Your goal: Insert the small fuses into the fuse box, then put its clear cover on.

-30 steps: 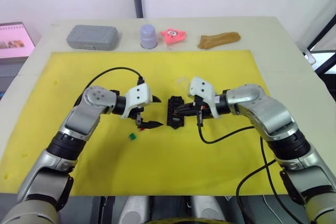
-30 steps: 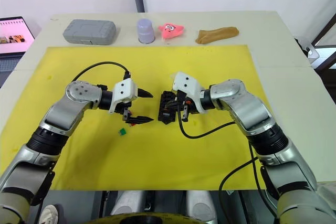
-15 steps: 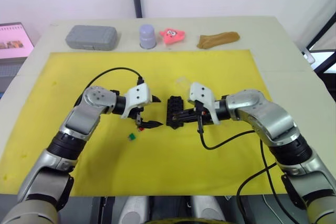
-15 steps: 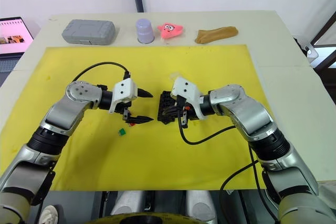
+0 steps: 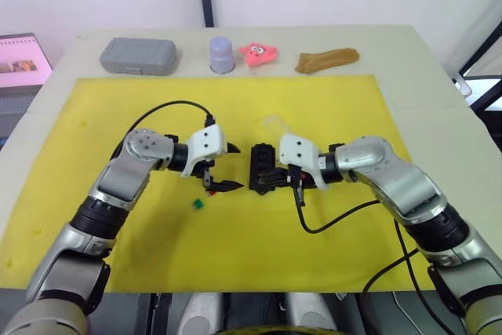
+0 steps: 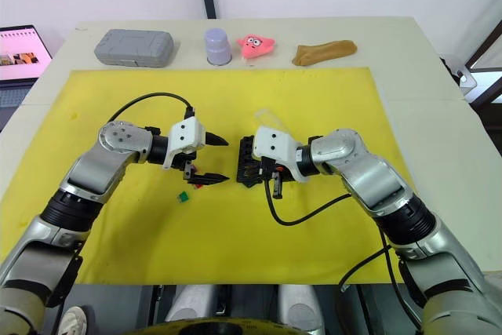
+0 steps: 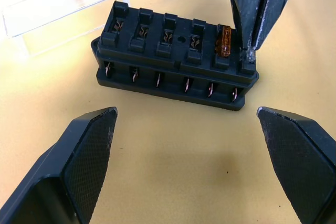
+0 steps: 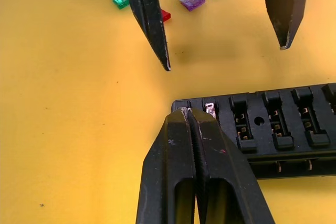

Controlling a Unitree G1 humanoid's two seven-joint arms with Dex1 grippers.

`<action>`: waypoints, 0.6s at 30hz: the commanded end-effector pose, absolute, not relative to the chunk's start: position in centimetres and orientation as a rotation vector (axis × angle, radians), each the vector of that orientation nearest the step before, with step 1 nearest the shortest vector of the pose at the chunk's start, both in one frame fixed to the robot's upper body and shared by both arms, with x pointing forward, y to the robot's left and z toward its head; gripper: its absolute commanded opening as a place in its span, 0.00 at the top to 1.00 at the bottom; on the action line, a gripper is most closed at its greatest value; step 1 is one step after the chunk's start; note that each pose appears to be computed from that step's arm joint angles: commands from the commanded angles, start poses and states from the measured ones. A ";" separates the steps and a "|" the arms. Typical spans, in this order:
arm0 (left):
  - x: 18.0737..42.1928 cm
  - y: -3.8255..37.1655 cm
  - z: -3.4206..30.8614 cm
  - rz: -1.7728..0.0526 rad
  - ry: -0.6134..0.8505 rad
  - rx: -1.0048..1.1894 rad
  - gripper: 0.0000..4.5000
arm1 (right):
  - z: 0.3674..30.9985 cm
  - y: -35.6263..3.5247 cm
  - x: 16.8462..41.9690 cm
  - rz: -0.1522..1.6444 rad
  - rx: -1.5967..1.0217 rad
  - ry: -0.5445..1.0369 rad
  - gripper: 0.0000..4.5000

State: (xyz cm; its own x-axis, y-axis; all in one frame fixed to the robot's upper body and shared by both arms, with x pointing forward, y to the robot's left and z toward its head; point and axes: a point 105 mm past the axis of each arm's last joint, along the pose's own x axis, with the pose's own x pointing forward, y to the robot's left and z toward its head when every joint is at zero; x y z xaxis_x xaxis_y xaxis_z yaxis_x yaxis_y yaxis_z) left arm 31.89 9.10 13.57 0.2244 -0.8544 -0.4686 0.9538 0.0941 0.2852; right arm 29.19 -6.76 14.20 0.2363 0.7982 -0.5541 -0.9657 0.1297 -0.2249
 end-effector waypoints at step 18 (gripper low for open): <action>30.9 14.7 19.2 -1.314 0.205 0.478 0.00 | 21.3 -11.9 29.2 1.196 -0.695 0.100 0.98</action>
State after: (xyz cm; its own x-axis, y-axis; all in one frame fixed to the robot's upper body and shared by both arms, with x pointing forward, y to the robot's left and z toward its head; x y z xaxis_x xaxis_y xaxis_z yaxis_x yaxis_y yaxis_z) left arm 31.35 13.93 17.66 0.2441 -0.8667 -0.4350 0.9646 0.1707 0.2013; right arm 29.59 -11.14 19.81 0.3800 0.8175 -0.4327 -0.9017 0.2230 -0.3705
